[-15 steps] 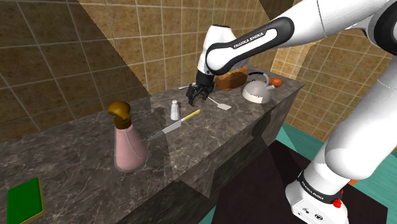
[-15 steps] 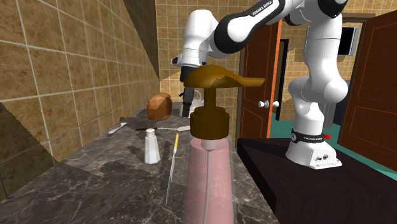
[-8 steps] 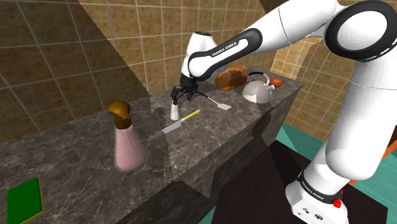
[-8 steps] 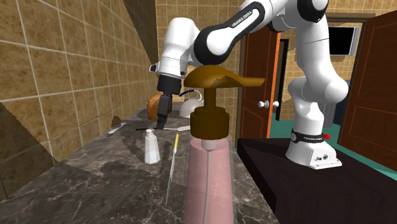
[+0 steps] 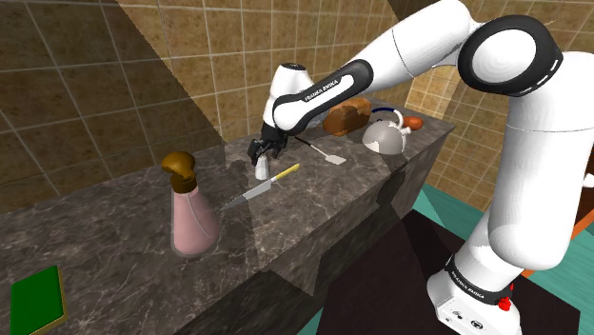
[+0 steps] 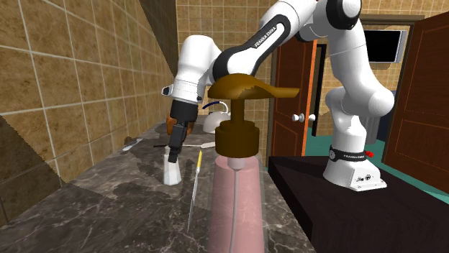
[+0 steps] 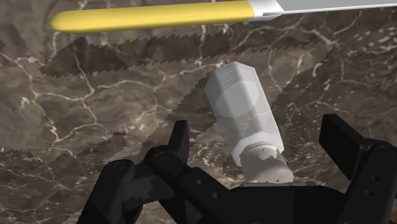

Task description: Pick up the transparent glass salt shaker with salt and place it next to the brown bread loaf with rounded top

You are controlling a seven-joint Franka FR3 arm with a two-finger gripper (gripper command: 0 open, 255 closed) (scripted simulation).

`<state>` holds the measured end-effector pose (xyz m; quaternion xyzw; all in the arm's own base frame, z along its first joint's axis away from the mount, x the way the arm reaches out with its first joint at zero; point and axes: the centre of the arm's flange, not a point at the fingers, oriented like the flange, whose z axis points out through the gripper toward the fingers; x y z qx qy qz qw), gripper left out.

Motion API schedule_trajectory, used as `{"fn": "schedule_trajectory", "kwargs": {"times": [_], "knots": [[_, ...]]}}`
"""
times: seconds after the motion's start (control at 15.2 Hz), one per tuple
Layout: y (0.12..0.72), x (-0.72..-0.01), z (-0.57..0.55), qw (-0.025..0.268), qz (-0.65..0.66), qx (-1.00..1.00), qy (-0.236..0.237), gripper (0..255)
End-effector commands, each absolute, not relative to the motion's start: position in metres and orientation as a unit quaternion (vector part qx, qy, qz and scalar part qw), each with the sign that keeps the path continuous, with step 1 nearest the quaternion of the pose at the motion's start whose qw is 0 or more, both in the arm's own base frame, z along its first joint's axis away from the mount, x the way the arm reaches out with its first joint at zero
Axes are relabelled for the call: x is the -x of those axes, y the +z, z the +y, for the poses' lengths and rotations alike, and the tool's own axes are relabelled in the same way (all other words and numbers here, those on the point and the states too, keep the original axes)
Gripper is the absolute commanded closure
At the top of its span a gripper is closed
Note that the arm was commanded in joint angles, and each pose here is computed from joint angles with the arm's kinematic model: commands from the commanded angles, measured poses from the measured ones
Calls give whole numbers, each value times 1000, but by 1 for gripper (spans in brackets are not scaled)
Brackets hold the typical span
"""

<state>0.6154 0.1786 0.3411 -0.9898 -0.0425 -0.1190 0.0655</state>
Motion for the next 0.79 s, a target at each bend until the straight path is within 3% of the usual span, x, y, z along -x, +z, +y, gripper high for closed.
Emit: {"fn": "schedule_trajectory", "kwargs": {"times": [0.0,0.46,0.53,0.73], "knots": [[334,-616,179,65,-43,990,-119,0],[334,-616,179,65,-43,990,-119,0],[334,-616,179,65,-43,990,-119,255],[334,-616,179,65,-43,990,-119,255]]}}
